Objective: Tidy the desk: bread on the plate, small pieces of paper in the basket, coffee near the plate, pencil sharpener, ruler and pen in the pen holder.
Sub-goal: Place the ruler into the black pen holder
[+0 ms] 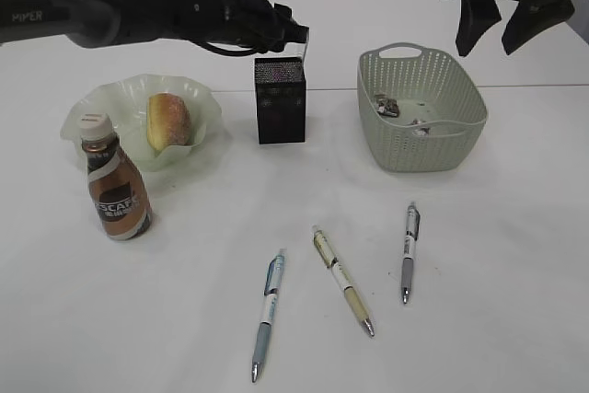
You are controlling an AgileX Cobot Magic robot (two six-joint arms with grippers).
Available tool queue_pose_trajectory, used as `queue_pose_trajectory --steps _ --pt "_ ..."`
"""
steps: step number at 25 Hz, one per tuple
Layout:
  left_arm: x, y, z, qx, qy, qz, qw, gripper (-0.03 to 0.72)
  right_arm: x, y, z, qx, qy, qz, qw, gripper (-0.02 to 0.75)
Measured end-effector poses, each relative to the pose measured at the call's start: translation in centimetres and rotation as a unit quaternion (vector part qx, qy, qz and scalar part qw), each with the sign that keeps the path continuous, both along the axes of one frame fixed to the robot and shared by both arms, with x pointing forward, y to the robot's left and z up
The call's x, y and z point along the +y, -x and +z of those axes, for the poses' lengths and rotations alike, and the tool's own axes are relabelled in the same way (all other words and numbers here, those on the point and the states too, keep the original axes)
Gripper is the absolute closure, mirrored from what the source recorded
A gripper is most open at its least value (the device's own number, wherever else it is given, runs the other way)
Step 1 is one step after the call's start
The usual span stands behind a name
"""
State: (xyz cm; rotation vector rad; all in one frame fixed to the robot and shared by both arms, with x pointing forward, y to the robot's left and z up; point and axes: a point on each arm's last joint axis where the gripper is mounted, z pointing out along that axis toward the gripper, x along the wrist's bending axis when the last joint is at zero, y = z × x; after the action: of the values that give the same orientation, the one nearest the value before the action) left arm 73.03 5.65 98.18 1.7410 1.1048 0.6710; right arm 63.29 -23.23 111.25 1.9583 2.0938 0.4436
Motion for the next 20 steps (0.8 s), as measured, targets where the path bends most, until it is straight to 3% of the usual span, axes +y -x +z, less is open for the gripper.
queue_pose_trajectory --steps 7,13,20 --pt "0.2 0.5 2.6 -0.017 0.008 -0.001 1.0 0.326 0.0 0.0 0.0 0.0 0.0 -0.001 1.0 0.334" --pt "0.4 0.9 3.3 0.0 0.001 -0.005 1.0 0.326 0.0 0.0 0.0 0.0 0.0 -0.001 1.0 0.334" --pt "0.8 2.0 6.4 -0.002 -0.006 -0.011 1.0 0.327 0.0 0.0 0.0 0.0 0.0 -0.001 1.0 0.334"
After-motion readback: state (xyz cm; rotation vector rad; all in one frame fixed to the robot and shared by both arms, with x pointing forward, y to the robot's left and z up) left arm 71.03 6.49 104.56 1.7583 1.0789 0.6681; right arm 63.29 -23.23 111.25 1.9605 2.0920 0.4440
